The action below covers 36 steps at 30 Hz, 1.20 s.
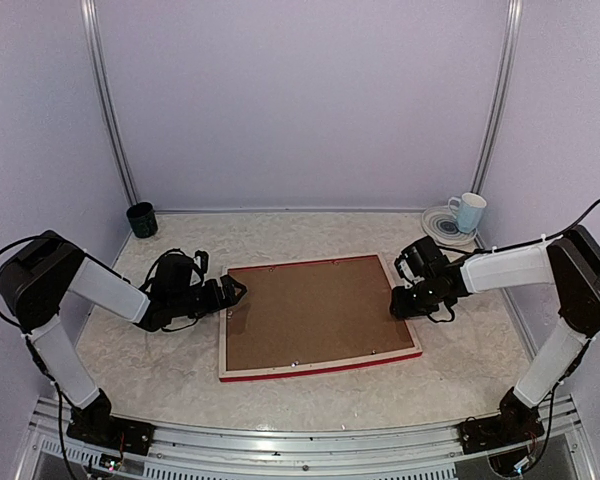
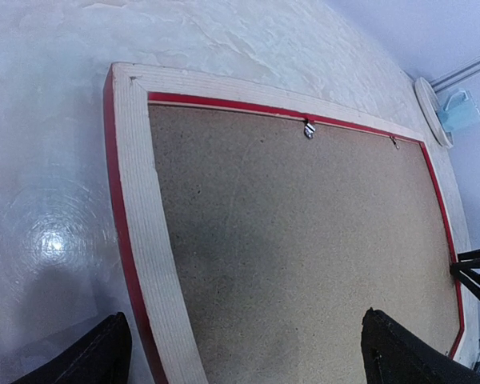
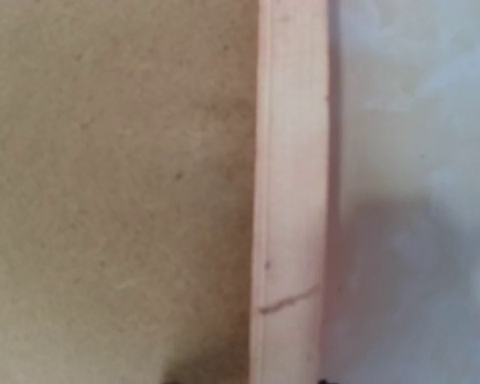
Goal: Put the photo into the frame
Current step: Press the fastener onto the backboard.
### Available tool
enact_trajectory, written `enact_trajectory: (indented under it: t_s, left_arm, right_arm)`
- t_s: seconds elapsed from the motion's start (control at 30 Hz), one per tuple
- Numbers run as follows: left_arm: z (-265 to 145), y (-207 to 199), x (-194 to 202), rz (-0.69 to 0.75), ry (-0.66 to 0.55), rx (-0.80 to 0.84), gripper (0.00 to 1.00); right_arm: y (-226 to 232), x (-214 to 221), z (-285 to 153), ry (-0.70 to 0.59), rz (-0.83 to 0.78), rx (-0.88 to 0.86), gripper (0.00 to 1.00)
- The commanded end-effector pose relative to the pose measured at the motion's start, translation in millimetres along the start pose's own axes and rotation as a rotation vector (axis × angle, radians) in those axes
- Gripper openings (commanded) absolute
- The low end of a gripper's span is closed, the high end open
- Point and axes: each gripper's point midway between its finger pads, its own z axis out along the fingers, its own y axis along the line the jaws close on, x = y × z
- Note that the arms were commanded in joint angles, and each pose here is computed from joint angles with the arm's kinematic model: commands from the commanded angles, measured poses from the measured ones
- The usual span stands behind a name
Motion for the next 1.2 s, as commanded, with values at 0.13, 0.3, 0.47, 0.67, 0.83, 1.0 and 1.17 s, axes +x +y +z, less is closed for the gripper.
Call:
enact_trajectory:
  t_s: [0.13,0.3,0.47,0.67,0.83,1.0,1.17]
  left_arm:
    - [0,38,48,-0.056,0.162,-0.111,0.99]
    - [0,38,49,-0.058,0.164,-0.112,0.99]
    - [0,39,49,-0.058,0.164,-0.111,0.99]
    - [0,38,49,-0.059,0.164,-0.110,0.99]
    - [0,39,49,-0.060,0.165,-0.110,0.99]
    - [1,39,49,-0.061,0.165,-0.110,0.99]
    - [0,39,48,-0.062,0.163,-0.109,0.99]
  right_arm:
    - [-13,19,-3,0.074,-0.042,0.050,0.37]
    - [-19,21,0,0.078,-0.044,0.083,0.32]
    - [-22,21,1,0.074,-0.046,0.100,0.25]
    - [-25,21,-1,0.070,-0.058,0.113,0.20]
    - [-24,21,-1,0.066,-0.063,0.108,0.18]
    - [-22,21,0,0.066,-0.072,0.098,0.17]
    - [-16,18,-4,0.086,-0.111,0.071,0.37]
